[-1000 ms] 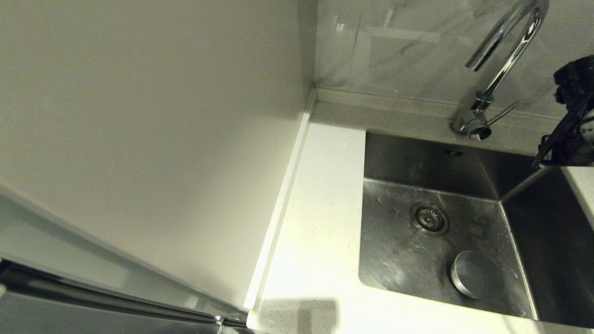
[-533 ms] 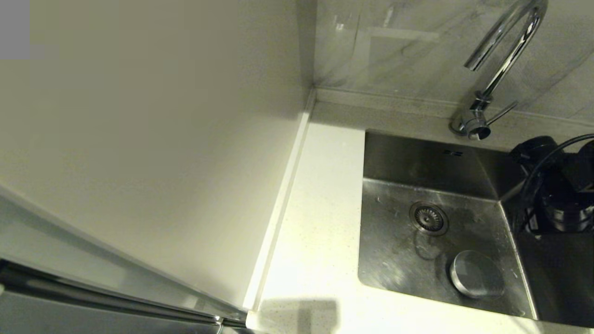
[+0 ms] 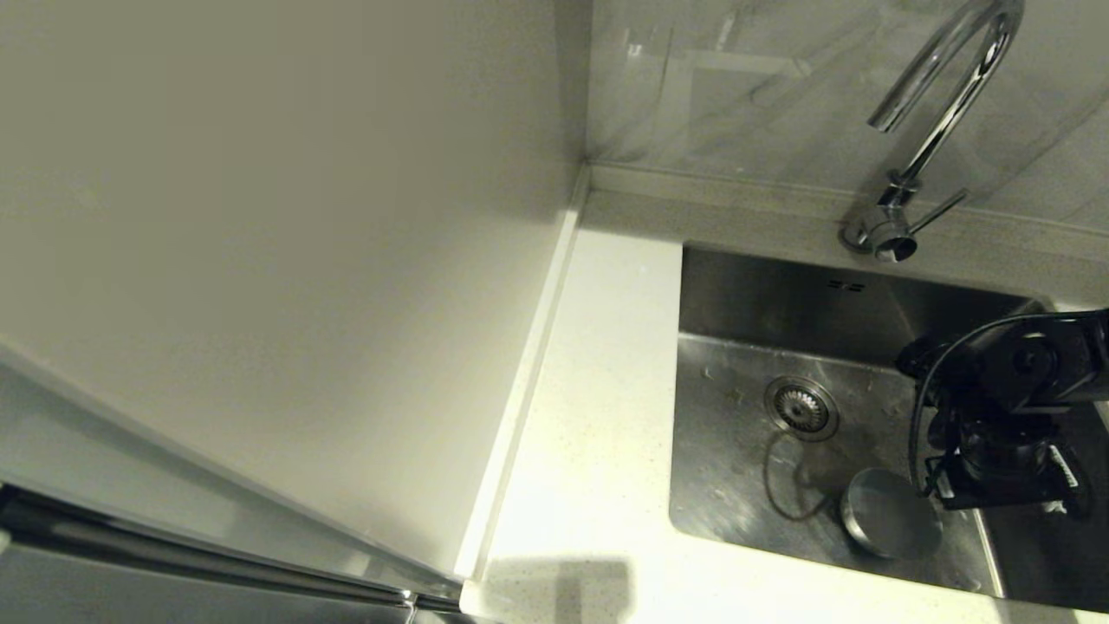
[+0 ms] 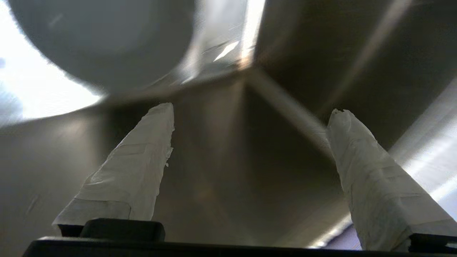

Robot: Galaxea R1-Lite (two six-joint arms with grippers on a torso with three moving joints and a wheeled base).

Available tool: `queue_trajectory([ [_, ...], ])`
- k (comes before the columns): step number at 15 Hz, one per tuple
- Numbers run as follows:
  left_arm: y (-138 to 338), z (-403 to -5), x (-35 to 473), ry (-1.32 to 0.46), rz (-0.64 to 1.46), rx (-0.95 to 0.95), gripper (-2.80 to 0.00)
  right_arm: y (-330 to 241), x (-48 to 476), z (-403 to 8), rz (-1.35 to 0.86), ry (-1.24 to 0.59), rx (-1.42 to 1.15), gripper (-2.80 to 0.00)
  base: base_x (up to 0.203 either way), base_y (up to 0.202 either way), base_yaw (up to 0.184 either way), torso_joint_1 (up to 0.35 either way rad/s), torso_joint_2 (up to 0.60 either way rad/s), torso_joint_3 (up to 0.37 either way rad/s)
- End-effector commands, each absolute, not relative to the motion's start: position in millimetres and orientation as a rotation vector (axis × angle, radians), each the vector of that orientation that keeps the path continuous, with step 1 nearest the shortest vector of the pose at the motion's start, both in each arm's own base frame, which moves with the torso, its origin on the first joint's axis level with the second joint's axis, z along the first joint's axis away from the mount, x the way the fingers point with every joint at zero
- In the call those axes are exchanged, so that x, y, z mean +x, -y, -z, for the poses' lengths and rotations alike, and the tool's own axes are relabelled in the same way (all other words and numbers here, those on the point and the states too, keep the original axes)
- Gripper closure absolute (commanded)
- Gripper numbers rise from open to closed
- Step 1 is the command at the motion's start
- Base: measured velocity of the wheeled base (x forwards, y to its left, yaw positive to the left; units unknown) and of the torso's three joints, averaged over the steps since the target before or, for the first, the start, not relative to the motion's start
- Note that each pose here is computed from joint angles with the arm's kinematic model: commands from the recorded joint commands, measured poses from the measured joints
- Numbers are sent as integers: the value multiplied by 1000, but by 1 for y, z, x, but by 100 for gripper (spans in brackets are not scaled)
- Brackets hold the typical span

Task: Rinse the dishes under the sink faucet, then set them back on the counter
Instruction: Put a bowl back to the table from the sink

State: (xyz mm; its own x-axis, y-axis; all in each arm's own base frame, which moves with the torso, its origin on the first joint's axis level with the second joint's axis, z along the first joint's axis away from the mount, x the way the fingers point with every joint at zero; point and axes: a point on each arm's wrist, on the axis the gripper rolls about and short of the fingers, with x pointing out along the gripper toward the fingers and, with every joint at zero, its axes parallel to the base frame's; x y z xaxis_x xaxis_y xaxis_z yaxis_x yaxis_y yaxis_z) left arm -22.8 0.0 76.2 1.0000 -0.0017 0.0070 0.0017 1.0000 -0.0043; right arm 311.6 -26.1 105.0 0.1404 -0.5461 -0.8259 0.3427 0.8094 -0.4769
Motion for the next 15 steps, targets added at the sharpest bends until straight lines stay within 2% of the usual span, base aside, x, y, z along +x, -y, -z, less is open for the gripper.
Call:
queue_trajectory([
  [1, 0, -75, -23, 3, 2, -5, 0, 21, 313, -97, 523, -1336, -146, -280, 0, 0, 0, 0, 0, 0],
  [3, 0, -75, -23, 4, 2, -5, 0, 18, 318, -102, 382, -1338, -73, -280, 0, 0, 0, 0, 0, 0],
  [6, 0, -75, -23, 3, 2, -5, 0, 6, 331, -96, 335, -1333, 57, -280, 0, 0, 0, 0, 0, 0],
  [12, 0, -75, -23, 3, 2, -5, 0, -59, 363, -65, 417, -1326, 249, -280, 0, 0, 0, 0, 0, 0],
  [15, 0, -75, -23, 5, 2, -5, 0, -68, 380, -53, 498, -1277, 237, -280, 0, 0, 0, 0, 0, 0],
])
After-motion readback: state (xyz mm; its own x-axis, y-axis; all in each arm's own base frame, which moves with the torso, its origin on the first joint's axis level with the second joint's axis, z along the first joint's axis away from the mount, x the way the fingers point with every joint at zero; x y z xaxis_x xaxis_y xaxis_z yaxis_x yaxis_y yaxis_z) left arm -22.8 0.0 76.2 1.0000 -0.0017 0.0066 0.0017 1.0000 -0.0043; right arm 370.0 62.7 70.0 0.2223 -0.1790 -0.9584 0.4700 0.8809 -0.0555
